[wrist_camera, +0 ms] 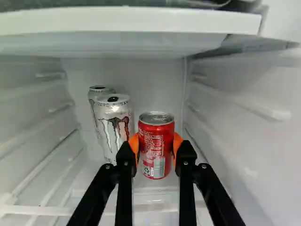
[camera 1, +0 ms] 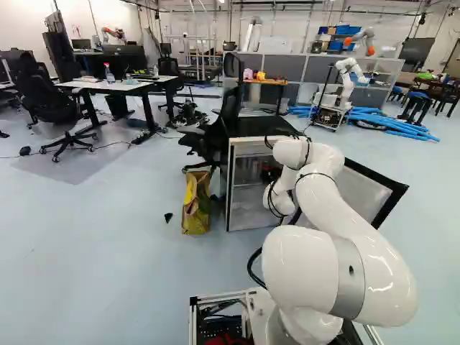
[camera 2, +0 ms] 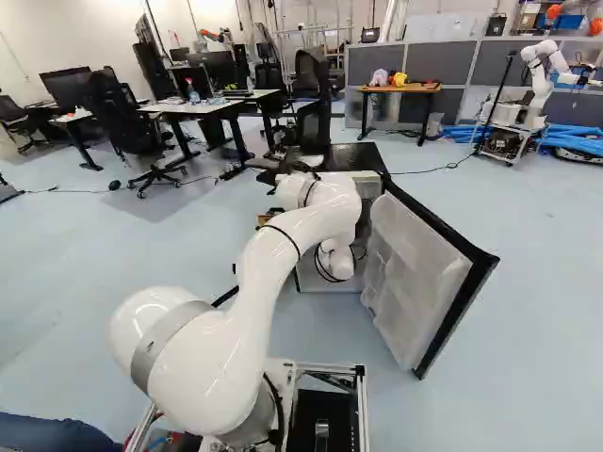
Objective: Grab a drink from the fridge
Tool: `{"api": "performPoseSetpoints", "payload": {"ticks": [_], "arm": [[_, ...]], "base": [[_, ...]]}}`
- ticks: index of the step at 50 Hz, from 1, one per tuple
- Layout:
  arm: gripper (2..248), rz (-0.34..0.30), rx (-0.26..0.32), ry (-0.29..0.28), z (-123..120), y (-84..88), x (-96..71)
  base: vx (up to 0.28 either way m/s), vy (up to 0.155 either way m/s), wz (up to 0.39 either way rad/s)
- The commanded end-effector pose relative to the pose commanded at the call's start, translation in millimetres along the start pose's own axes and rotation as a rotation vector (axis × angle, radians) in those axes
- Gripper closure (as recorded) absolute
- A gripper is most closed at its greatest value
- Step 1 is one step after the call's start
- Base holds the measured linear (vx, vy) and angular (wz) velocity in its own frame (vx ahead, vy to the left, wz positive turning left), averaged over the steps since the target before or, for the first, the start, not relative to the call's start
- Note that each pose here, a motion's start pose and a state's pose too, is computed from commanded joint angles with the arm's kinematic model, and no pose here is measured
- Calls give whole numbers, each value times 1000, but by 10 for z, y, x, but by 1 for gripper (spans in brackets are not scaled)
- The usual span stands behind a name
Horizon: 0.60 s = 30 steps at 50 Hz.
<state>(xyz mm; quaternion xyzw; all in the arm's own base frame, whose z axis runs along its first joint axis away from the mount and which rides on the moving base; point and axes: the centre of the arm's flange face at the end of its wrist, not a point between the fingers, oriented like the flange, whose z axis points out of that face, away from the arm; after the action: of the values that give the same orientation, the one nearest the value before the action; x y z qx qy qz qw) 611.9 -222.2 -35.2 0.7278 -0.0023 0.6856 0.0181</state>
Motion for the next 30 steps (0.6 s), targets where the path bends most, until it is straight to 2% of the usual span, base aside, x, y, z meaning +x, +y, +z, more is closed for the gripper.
{"api": "performPoseSetpoints", "payload": {"ticks": [30], "arm": [[158, 36, 16, -97, -591, -269, 641]], "base": [[0, 0, 0]]}}
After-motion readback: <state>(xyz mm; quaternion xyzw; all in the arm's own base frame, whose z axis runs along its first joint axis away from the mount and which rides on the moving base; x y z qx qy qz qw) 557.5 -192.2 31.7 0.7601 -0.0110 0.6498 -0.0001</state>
